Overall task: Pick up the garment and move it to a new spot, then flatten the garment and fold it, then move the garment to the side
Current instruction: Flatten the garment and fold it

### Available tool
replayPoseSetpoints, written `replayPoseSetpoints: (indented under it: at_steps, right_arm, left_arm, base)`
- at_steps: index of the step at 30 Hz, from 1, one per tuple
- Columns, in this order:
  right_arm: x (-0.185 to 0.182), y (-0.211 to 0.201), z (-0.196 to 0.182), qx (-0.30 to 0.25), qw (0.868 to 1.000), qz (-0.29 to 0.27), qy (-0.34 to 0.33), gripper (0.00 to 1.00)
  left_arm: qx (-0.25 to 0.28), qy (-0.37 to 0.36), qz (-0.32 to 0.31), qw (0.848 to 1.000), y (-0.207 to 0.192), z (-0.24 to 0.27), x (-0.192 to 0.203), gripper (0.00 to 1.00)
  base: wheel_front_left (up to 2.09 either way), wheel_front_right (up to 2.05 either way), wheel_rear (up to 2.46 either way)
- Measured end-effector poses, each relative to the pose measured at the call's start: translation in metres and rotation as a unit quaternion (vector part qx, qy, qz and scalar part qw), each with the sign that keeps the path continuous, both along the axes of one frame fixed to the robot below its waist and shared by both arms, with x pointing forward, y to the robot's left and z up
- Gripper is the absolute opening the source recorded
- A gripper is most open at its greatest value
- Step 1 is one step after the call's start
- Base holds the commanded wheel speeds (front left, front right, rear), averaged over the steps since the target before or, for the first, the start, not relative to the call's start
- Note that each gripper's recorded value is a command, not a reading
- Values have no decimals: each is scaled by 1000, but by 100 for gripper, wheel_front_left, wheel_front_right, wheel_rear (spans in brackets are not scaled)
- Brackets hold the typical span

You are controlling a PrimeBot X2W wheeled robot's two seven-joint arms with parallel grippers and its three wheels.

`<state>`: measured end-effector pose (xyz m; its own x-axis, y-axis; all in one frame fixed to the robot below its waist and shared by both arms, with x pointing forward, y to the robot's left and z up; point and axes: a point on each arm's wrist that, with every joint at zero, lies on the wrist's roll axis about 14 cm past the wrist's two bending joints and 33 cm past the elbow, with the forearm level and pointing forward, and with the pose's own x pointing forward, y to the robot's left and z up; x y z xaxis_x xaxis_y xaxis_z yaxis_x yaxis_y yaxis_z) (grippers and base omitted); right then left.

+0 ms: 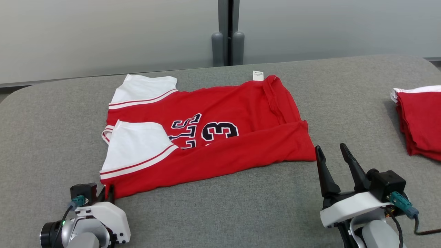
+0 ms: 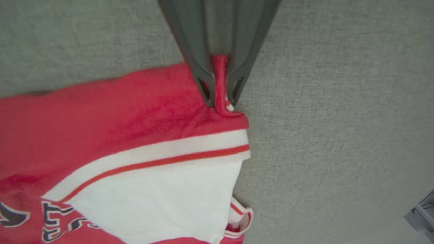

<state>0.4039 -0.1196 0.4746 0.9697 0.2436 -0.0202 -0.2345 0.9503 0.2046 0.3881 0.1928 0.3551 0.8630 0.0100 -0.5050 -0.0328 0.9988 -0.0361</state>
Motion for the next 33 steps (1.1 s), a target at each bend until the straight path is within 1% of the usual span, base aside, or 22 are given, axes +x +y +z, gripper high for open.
replayPoseSetpoints:
  at_steps: [6, 10, 13, 17, 20, 23, 25, 26, 27, 28, 31, 33]
  right_arm:
    - [17, -4, -26, 9, 998, -11, 67, 100]
    - [34, -11, -47, 32, 991, -32, 124, 100]
    - [43, -9, -63, 40, 985, -37, 163, 100]
    - [50, -1, -86, 37, 975, -29, 215, 100]
    - [53, -3, -99, 20, 970, -27, 241, 100]
    - [58, 4, -103, 15, 968, -20, 251, 100]
    - [61, 10, -105, 21, 966, -15, 259, 100]
    - [61, 13, -105, 24, 965, -11, 262, 49]
    - [62, 16, -105, 26, 964, -8, 264, 19]
    - [62, 18, -105, 26, 964, -4, 265, 0]
    - [61, 25, -103, 29, 964, 4, 264, 0]
    - [62, 26, -98, 29, 967, 6, 253, 0]
  left_arm:
    - [-8, -68, 8, 998, 0, 29, 16, 0]
    - [-9, -107, 12, 994, 3, 48, 25, 0]
    - [-8, -130, 12, 991, 4, 60, 28, 0]
    - [-3, -132, 12, 991, 7, 58, 23, 0]
    - [-2, -127, 15, 992, 9, 55, 19, 0]
    - [-2, -125, 16, 992, 10, 53, 18, 0]
    - [-2, -123, 16, 992, 11, 52, 17, 0]
    - [-2, -123, 16, 992, 11, 52, 17, 0]
    - [-2, -123, 16, 992, 11, 51, 16, 0]
    - [-2, -122, 16, 992, 11, 51, 16, 0]
    - [-1, -122, 16, 992, 11, 51, 16, 0]
    - [2, -121, 16, 993, 13, 51, 15, 0]
  base:
    - [0, 0, 0]
    - [0, 0, 0]
    - [0, 0, 0]
    - [0, 0, 0]
    - [0, 0, 0]
    - [0, 0, 0]
    - [0, 0, 0]
    - [0, 0, 0]
    - [0, 0, 0]
    - [0, 0, 0]
    - [0, 0, 0]
    - [0, 0, 0]
